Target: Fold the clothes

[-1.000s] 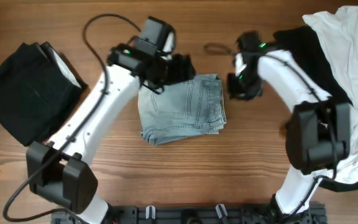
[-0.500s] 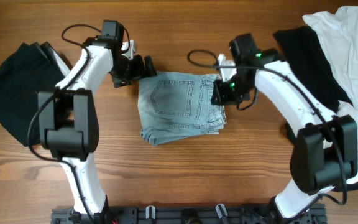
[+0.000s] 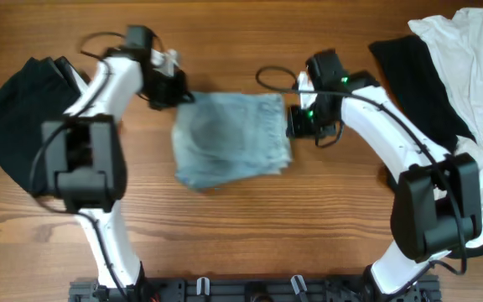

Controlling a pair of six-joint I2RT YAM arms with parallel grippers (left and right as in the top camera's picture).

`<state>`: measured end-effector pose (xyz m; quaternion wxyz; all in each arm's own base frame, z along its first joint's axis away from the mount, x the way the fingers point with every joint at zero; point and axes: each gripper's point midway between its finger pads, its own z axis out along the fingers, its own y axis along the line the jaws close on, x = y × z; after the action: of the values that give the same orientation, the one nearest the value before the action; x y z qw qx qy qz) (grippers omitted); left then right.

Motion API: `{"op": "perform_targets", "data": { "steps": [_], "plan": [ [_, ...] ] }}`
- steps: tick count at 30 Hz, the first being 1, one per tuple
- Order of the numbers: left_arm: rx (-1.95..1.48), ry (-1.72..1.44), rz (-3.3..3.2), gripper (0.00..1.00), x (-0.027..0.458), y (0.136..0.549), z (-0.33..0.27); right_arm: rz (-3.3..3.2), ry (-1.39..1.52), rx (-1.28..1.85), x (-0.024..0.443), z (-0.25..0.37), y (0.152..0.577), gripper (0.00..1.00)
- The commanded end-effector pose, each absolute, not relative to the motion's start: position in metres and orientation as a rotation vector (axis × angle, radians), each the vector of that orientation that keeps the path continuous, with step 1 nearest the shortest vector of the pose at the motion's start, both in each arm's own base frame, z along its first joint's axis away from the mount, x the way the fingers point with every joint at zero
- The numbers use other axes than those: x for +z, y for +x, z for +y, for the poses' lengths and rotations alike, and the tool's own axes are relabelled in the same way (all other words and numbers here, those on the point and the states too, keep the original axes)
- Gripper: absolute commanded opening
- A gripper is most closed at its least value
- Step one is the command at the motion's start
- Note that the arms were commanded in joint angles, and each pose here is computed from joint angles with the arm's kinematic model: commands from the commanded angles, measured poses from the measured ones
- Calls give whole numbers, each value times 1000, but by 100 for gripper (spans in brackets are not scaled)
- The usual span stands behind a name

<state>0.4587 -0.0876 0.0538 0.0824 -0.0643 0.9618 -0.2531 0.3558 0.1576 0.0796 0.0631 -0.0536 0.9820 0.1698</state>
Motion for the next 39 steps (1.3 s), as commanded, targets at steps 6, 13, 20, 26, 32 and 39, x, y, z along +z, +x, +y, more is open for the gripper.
{"op": "perform_targets", "data": {
  "steps": [6, 13, 20, 26, 32, 39],
  "plan": [
    [-251, -761, 2062, 7, 316, 450, 226, 2838, -130, 509, 136, 151, 378, 28],
    [-200, -1161, 2037, 4, 266, 372, 322, 2834, -132, 509, 137, 151, 379, 29],
    [-217, -1241, 2049, 20, 257, 362, 320, 2836, -130, 494, 136, 149, 380, 29],
    [52, -1666, 1844, 100, 259, 299, 357, 2834, -128, 459, 135, 146, 381, 30],
    [-23, -1553, 1835, 100, 297, 308, 323, 2826, -123, 426, 135, 142, 384, 32],
    [236, -1574, 2344, 100, 179, 351, 253, 2837, -99, 429, 134, 142, 382, 32]
  ]
}}
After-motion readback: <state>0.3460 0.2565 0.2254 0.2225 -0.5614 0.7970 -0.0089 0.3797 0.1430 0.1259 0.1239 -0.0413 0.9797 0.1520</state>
